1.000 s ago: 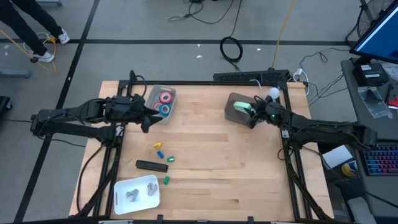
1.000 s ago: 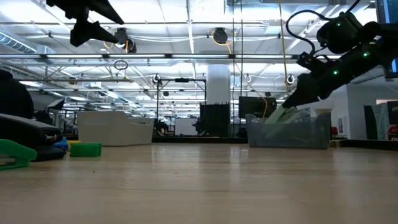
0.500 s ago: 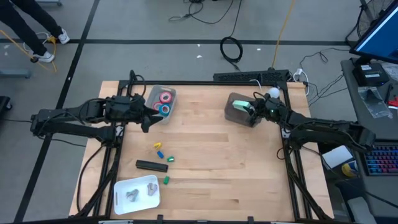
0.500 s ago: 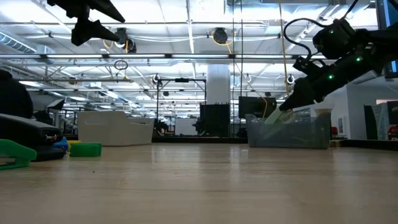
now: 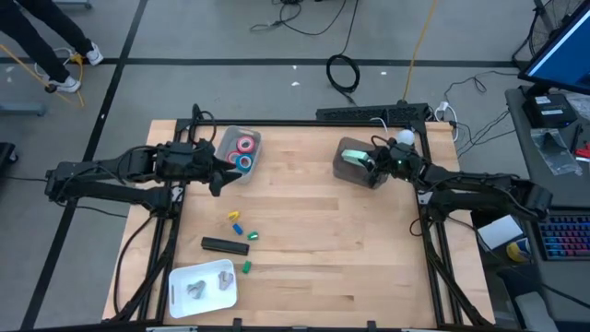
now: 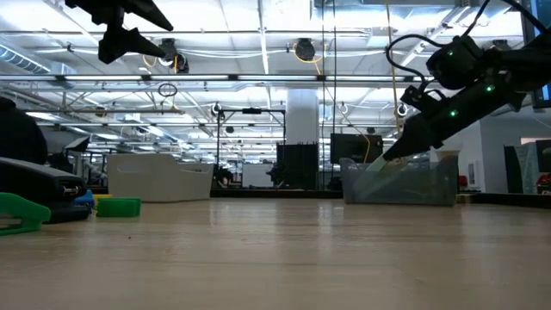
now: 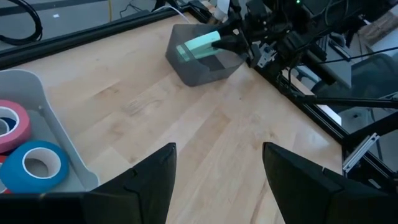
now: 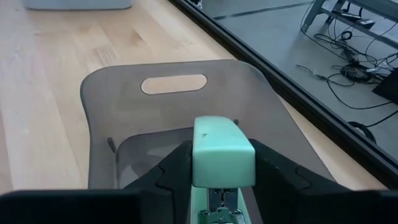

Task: Pick and place Stapler, Stapler remover, tape
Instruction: Put the light green stapler into the black bin

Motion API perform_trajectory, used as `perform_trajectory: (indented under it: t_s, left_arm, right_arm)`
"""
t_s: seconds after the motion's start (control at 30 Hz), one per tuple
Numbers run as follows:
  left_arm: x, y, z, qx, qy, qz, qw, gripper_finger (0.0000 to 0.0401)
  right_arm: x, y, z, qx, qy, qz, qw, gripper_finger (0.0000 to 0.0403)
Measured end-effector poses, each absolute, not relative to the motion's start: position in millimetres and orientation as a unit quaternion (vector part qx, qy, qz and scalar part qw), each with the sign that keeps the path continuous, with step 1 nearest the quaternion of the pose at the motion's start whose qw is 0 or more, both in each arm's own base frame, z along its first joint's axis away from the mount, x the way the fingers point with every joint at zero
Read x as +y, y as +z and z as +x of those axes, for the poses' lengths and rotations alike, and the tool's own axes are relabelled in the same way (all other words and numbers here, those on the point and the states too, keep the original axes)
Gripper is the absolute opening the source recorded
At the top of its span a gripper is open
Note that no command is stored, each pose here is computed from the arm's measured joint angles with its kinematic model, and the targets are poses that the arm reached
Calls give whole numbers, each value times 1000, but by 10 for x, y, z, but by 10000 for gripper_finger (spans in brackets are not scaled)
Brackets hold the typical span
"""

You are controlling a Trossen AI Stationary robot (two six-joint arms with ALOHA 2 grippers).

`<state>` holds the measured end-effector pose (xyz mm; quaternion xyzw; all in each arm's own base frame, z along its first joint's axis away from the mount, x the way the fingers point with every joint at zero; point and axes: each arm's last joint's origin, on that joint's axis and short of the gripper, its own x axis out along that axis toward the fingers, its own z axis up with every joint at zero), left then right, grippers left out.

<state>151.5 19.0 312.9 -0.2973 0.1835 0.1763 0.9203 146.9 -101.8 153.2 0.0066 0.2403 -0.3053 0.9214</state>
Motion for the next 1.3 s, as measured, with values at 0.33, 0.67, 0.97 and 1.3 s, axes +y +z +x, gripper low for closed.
perform_trajectory:
  t_s: [0.33, 0.67, 0.97, 1.3]
  left_arm:
    - [190, 3130, 1515, 182, 177, -301, 919, 241]
    - [186, 3132, 1517, 183, 171, -304, 919, 241]
    - [183, 3133, 1517, 184, 166, -307, 919, 241]
    - [182, 3133, 1517, 185, 165, -307, 919, 241]
  right_arm:
    - [-1016, 1518, 1463, 250, -305, 2, 919, 139]
    - [-1015, 1516, 1462, 251, -305, 2, 919, 141]
    - [-1015, 1517, 1462, 251, -305, 2, 919, 141]
    - [-1015, 1519, 1463, 249, -305, 4, 919, 150]
